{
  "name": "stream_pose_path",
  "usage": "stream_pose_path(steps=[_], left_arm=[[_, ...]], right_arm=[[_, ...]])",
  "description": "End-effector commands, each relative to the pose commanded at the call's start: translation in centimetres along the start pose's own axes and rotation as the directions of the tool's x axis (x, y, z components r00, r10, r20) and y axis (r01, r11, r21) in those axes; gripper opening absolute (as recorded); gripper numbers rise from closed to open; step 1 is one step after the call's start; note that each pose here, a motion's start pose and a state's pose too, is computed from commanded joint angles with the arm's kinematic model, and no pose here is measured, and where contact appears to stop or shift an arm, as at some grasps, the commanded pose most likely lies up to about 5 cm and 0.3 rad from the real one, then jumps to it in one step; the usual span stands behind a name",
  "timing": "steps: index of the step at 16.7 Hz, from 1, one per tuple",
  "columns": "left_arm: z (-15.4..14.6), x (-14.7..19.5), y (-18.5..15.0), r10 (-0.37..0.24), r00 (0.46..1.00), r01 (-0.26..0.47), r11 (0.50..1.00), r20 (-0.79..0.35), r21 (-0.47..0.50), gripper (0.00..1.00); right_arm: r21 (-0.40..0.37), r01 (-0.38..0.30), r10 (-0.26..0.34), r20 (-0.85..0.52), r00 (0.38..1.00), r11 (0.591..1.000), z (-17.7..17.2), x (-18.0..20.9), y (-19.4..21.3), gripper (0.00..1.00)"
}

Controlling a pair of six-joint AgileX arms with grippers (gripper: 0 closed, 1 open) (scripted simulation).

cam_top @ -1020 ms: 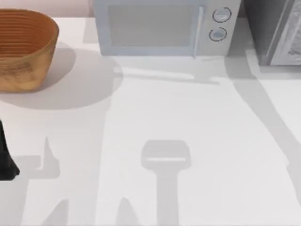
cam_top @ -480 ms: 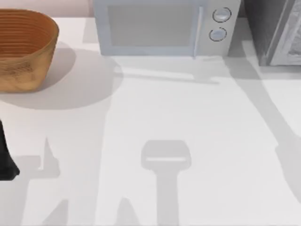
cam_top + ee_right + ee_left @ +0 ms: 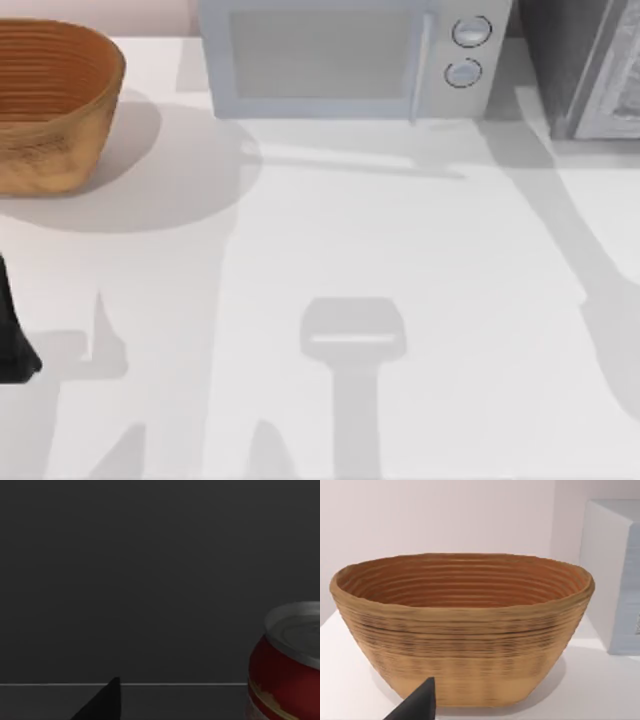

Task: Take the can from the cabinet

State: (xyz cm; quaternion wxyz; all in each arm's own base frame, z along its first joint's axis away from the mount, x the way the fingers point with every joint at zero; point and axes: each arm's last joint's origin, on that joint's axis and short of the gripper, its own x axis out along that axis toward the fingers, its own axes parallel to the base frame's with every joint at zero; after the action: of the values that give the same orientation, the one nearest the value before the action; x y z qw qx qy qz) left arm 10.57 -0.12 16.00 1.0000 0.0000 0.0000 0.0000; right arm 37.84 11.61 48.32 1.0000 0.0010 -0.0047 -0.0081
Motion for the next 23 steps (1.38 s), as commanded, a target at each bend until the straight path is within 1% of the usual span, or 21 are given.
stream_pose_path(steps=[11, 12, 21, 23], left_arm=[[0.0, 0.0, 0.0, 0.0, 1.0, 0.0, 1.0, 0.0, 0.0, 1.0], [0.0, 0.0, 0.0, 0.0, 1.0, 0.0, 1.0, 0.0, 0.0, 1.0], [0.0, 0.0, 0.0, 0.0, 1.0, 0.0, 1.0, 0.0, 0.0, 1.0], [0.0, 0.0, 0.0, 0.0, 1.0, 0.0, 1.0, 0.0, 0.0, 1.0]], right_arm=[[0.0, 0.0, 0.0, 0.0, 1.0, 1.0, 0.0, 0.0, 0.0, 0.02], [0.0, 0.0, 0.0, 0.0, 1.0, 1.0, 0.0, 0.0, 0.0, 0.0], [0.001, -0.002, 0.002, 0.001, 1.0, 1.0, 0.1, -0.2, 0.1, 0.0], [-0.002, 0.0, 0.0, 0.001, 1.0, 1.0, 0.8, -1.6, 0.4, 0.0]])
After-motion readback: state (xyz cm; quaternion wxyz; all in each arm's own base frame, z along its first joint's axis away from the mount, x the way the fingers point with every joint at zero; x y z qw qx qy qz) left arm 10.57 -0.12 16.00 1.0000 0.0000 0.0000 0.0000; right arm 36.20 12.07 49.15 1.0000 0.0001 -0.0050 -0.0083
